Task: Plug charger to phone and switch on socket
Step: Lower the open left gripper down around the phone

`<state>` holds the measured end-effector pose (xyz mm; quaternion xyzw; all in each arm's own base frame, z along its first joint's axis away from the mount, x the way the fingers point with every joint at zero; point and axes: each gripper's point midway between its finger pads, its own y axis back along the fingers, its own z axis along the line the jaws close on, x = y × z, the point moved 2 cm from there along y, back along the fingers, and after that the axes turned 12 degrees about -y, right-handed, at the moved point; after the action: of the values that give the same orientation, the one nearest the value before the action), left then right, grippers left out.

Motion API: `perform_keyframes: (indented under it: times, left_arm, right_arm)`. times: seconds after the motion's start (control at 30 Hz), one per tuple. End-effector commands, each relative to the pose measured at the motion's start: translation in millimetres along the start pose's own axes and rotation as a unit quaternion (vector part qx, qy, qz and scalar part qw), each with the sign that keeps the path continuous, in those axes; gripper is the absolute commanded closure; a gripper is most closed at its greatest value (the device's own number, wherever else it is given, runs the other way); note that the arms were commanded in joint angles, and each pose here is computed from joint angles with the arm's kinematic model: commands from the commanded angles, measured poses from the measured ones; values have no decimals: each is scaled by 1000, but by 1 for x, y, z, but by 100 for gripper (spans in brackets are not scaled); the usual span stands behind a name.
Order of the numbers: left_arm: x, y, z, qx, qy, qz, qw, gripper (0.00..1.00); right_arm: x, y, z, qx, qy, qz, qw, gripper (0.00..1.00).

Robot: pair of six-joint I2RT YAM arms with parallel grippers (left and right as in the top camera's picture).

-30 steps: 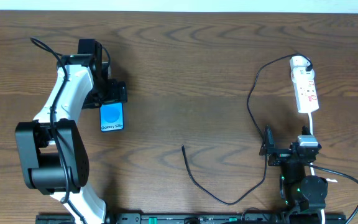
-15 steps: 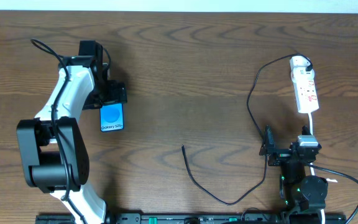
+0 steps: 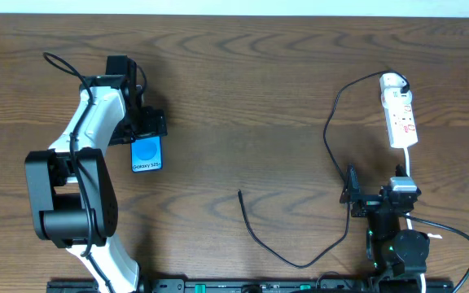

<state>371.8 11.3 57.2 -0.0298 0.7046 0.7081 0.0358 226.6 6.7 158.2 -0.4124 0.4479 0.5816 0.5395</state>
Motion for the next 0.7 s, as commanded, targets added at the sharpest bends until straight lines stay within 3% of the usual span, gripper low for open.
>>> perform_keyframes:
  times: [0.0,0.67]
  left_arm:
    - [3,-8,1,-6,2,10,1000,2]
    - [4,-14,0,-4,3,6,1000,2]
  right_arm:
    - [0,0,0,1,4,-2,1000,1]
    - [0,0,0,1,4,-2,1000,1]
